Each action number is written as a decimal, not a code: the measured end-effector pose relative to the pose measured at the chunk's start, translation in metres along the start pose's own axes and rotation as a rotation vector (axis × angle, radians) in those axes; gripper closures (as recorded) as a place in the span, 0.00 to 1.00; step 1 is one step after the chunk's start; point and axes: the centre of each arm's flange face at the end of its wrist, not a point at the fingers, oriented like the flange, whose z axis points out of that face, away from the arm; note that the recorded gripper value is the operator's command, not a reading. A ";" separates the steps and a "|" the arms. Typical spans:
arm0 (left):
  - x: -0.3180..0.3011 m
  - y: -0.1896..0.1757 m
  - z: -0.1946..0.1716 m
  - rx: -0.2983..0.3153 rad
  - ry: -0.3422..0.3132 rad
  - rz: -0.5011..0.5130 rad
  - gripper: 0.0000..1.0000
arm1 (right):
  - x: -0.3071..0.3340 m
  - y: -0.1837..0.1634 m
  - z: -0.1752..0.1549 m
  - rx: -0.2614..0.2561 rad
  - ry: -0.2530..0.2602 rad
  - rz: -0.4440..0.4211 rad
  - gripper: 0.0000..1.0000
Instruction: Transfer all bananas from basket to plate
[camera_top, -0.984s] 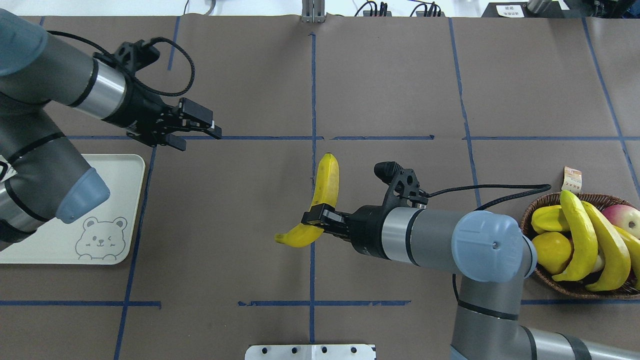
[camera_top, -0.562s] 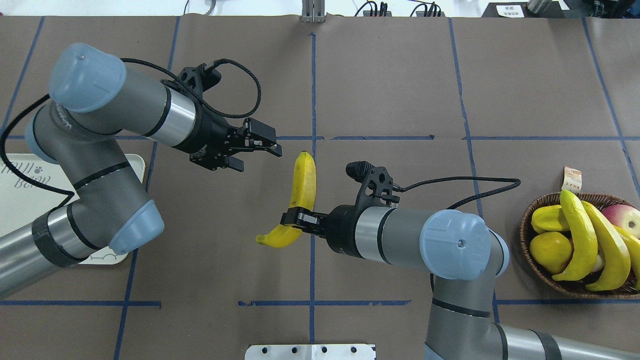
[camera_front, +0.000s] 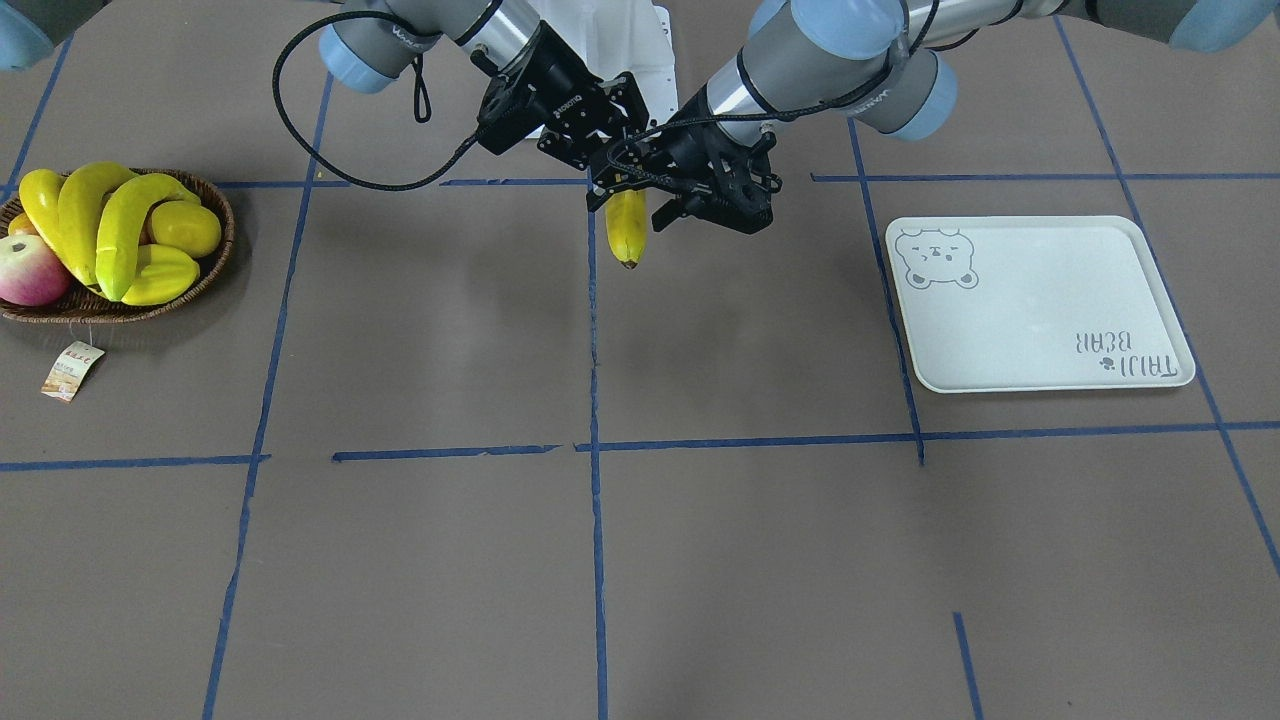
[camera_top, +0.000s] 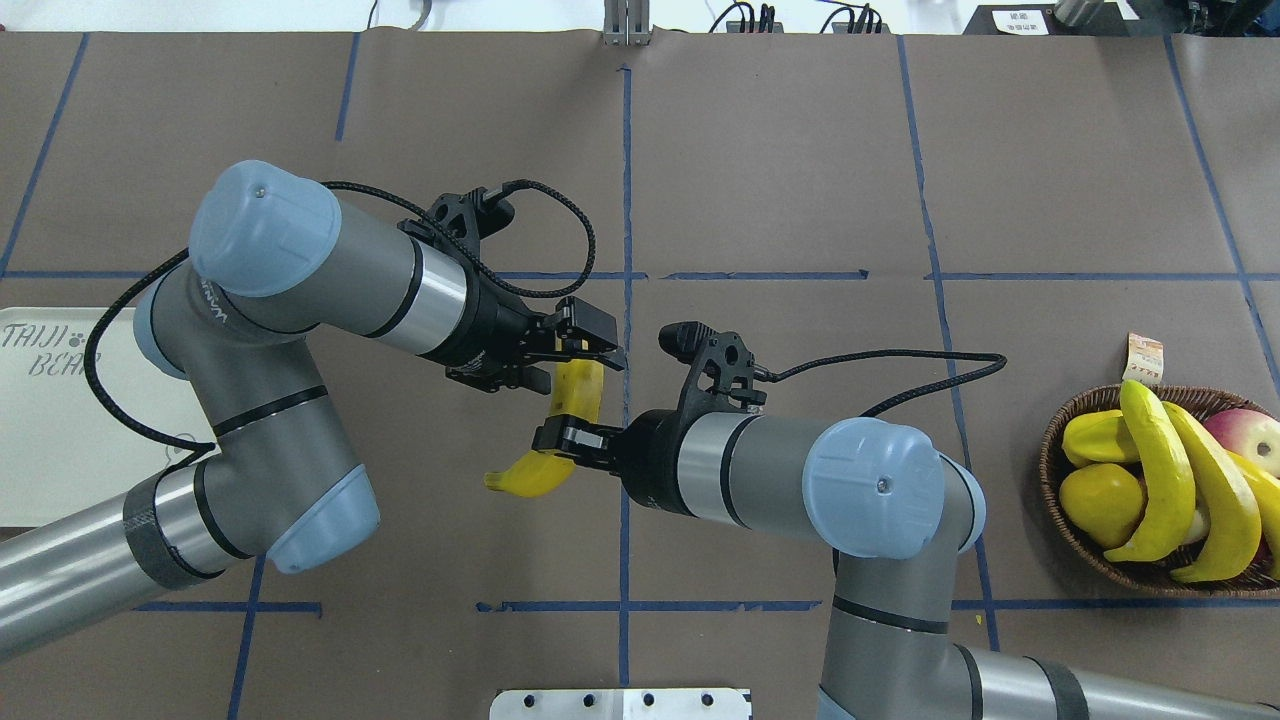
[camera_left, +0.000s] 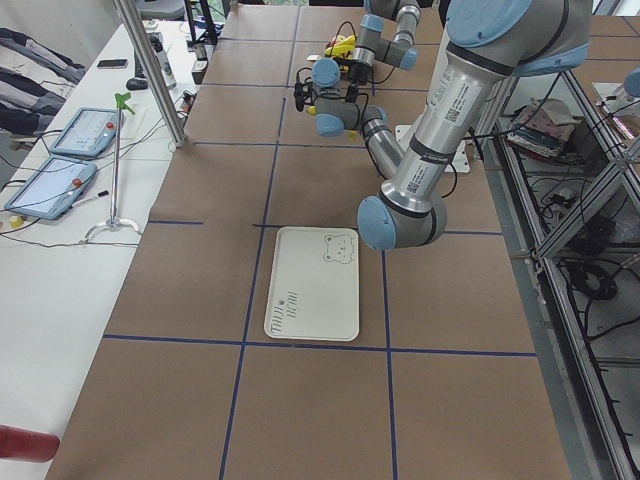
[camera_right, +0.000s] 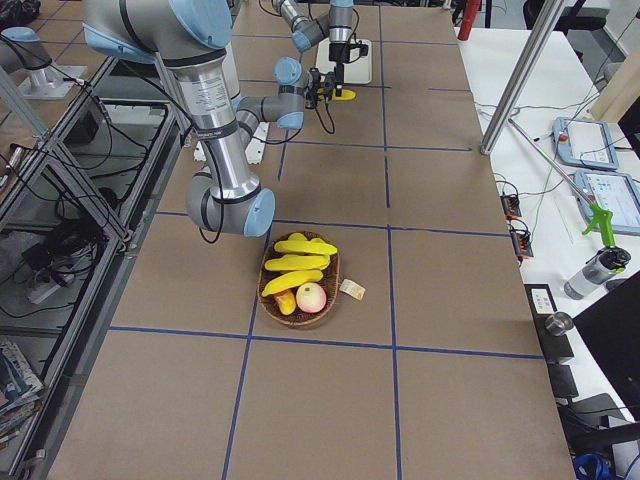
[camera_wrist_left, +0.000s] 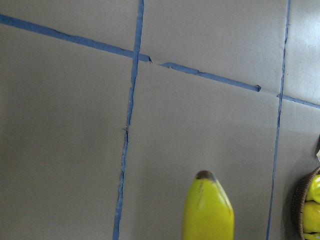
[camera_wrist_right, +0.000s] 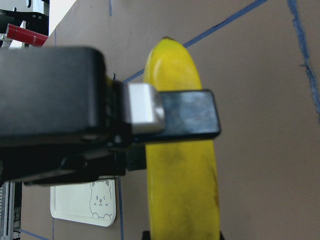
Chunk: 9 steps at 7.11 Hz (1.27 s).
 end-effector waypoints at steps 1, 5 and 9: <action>0.000 0.001 0.001 -0.002 0.001 0.001 0.43 | 0.000 0.000 0.000 -0.001 -0.001 0.000 0.91; 0.000 0.001 0.000 0.000 0.002 0.004 1.00 | 0.000 0.001 -0.001 -0.004 -0.006 -0.002 0.01; -0.005 -0.011 -0.015 0.024 0.002 0.002 1.00 | -0.010 -0.008 -0.011 -0.002 -0.018 0.004 0.00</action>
